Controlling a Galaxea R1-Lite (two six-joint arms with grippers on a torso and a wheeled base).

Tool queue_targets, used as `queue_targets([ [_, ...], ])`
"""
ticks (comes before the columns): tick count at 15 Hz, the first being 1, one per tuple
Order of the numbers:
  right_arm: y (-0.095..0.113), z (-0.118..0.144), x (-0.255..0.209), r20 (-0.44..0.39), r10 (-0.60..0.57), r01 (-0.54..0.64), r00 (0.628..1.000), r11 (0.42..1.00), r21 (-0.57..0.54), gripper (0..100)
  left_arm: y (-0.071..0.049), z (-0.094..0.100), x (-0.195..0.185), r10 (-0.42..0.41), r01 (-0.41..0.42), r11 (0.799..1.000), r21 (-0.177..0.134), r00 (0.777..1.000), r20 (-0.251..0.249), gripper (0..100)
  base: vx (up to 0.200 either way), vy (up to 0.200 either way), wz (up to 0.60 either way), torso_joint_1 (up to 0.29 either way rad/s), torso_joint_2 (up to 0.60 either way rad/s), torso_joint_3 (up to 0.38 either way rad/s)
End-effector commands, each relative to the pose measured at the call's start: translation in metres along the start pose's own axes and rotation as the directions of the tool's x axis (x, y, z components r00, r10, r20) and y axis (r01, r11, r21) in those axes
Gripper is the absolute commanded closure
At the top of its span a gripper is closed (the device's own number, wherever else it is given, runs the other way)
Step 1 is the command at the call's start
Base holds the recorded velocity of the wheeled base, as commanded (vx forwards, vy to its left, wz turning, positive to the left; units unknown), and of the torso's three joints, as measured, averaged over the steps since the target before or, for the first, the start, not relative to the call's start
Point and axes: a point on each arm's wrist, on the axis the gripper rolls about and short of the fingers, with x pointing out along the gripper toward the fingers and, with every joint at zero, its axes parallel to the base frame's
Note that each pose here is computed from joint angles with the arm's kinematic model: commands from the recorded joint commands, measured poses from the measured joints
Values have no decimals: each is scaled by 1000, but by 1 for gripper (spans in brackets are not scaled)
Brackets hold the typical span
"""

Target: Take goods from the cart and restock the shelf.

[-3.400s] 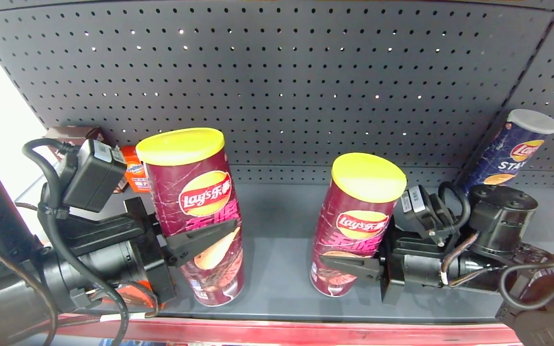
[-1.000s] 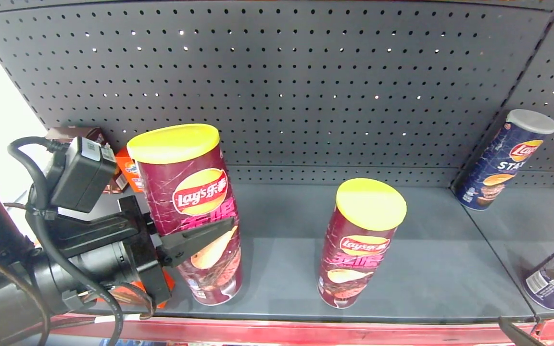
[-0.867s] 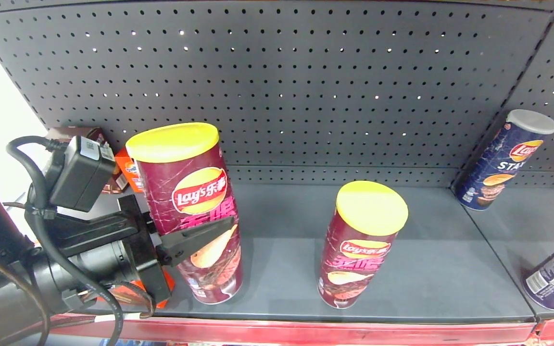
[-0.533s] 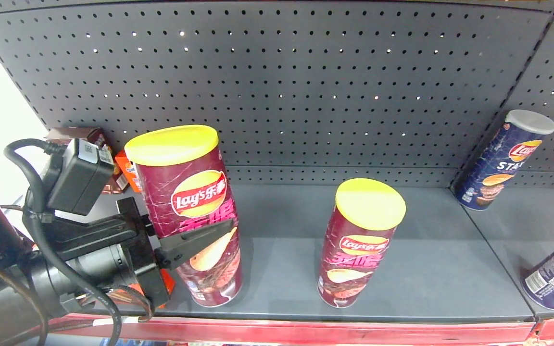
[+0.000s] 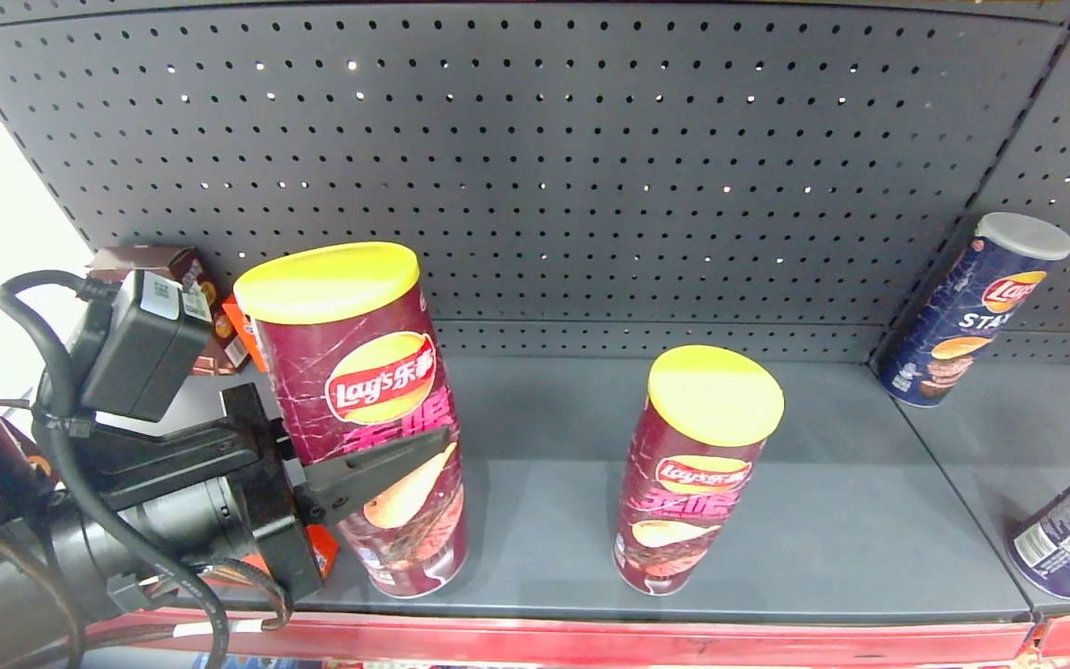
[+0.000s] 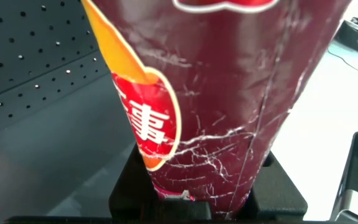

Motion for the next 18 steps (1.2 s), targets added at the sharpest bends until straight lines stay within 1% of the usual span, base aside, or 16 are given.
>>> queue_targets([
  [1, 2, -3, -2, 17, 154, -154, 988, 987, 40, 0, -1, -1, -3, 4, -4, 1000, 1, 1000, -2, 100, 0, 0, 0, 0, 0, 0],
  [2, 3, -8, -7, 34, 325, -325, 945, 946, 1, 0, -1, -3, -4, 2, -2, 1000, -2, 1000, -7, 100, 0, 0, 0, 0, 0, 0],
  [3, 3, -13, -7, -21, 328, -329, 944, 944, -36, 0, -1, -4, -4, 3, -4, 1000, -3, 1000, -13, 100, 0, 0, 0, 0, 0, 0],
  [6, 3, -11, -7, 3, 322, -322, 947, 947, -21, 0, 0, -1, -1, 5, -5, 1000, 5, 1000, -3, 100, 0, 0, 0, 0, 0, 0],
  [7, 3, -11, -7, 5, 322, -322, 947, 947, -21, 0, 2, 1, 2, 19, -19, 1000, 19, 1000, -4, 100, 0, 0, 0, 0, 0, 0],
  [8, 3, -11, -7, 5, 322, -322, 947, 947, -21, 0, 6, 2, 8, 28, -28, 999, 26, 1000, -4, 100, 0, 0, 0, 0, 0, 0],
  [10, 3, -11, -7, 5, 322, -322, 947, 947, -21, 0, 9, 16, 15, 22, -24, 999, 43, 999, 36, 100, 0, 0, 0, 0, 0, 0],
  [12, 3, -11, -7, 5, 322, -322, 947, 947, -21, 0, 12, 16, 31, 10, -11, 999, 42, 1000, 26, 100, 0, 0, 0, 0, 0, 0],
  [13, 3, -11, -7, 5, 320, -320, 947, 947, -21, 0, 11, 18, 37, -5, 4, 999, 53, 1000, 31, 100, 0, 0, 0, 0, 0, 0],
  [14, 3, -11, -7, 5, 322, -322, 947, 947, -21, 0, 13, 20, 47, -10, 8, 998, 57, 999, 35, 100, 0, 0, 0, 0, 0, 0],
  [16, 3, -11, -7, 5, 322, -322, 947, 947, -21, 0, 20, 31, 67, -30, 25, 997, 67, 997, 67, 100, 0, 0, 0, 0, 0, 0],
  [17, 3, -11, -7, 5, 322, -322, 947, 947, -21, 0, 27, 35, 82, -41, 35, 997, 74, 996, 77, 100, 0, 0, 0, 0, 0, 0],
  [18, 3, -11, -7, 5, 322, -322, 947, 947, -21, 0, 30, 36, 84, -35, 29, 997, 73, 996, 77, 100, 0, 0, 0, 0, 0, 0],
])
